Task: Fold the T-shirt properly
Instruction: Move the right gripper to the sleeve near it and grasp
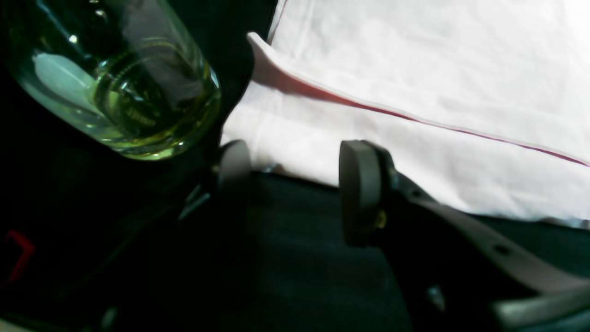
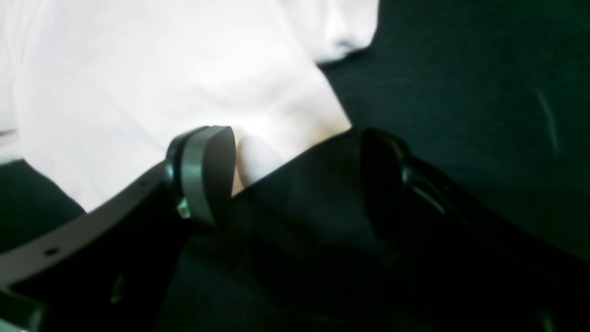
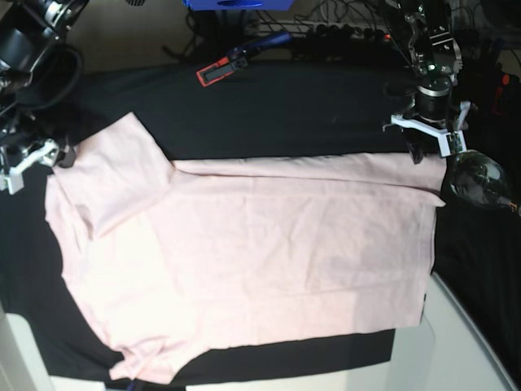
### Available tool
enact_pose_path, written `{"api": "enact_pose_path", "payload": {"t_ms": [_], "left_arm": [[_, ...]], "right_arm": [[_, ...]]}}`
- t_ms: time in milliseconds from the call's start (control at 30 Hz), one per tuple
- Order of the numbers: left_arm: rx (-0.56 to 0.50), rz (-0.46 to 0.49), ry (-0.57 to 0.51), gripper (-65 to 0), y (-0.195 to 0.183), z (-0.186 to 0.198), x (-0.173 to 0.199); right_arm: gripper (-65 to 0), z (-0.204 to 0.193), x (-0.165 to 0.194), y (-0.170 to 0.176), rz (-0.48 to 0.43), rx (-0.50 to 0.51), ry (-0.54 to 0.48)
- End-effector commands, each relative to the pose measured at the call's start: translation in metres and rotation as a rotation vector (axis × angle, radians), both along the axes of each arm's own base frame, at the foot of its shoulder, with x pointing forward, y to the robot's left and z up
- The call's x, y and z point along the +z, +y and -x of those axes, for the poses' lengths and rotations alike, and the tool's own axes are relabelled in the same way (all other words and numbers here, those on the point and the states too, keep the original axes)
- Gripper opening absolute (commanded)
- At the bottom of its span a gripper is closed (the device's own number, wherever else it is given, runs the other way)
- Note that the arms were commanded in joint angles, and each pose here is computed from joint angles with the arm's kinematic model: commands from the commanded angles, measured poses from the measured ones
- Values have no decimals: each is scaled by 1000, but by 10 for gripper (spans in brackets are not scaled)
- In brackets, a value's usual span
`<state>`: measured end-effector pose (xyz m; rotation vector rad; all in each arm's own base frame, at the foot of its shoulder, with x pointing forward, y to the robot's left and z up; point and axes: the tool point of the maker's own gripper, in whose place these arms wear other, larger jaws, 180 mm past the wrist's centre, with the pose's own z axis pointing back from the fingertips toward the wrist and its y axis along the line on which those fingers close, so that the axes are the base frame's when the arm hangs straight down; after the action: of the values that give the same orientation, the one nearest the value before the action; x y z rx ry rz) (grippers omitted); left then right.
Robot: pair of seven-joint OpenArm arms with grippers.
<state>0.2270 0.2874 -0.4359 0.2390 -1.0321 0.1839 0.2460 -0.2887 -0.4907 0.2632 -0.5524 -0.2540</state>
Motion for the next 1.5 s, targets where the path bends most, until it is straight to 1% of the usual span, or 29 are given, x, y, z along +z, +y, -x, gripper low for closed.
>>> {"api": "enact_pose_path", "payload": {"t_ms": [0,67,167,267,367,400,600,767,800,933,1033,1233,1467], "left_arm": [[-2,-25,-44,-348,6,-7,13],[-2,-25,-44,-348,6,-7,13],[-2,-25,-42,-348,6,-6,13],[-2,-24,-41,-348,6,-6,13],[0,-21,-34,-348,6,-5,10],[2,-18,-29,-348,6,-4,7],[12,-2,5,-348,7,2,-7],[13,-1,6,-348,7,3,-8],[13,-1,6,-348,7,3,-8],[13,-1,5,-348,7,2,-7],[13,-1,5,-348,7,2,-7],[13,-1,11,-348,7,5,-9],[13,-1,13,-349,7,5,-9]], "right_arm": [[-250,-5,4,-5,15,-2,-3],[-302,-5,3,-4,13,2,0],[-414,-4,2,-2,11,5,5],[-503,-3,1,-2,9,4,8],[-625,-2,1,-2,9,5,11],[-650,-2,1,-1,8,5,11],[-649,-1,2,-4,17,4,9],[-649,-3,21,-15,88,36,8],[-649,-7,27,-16,104,46,-1],[-649,-20,41,-2,162,158,8],[-649,-33,49,9,176,215,10],[-649,-61,63,23,186,277,5],[-649,-102,92,35,212,328,-56]]}}
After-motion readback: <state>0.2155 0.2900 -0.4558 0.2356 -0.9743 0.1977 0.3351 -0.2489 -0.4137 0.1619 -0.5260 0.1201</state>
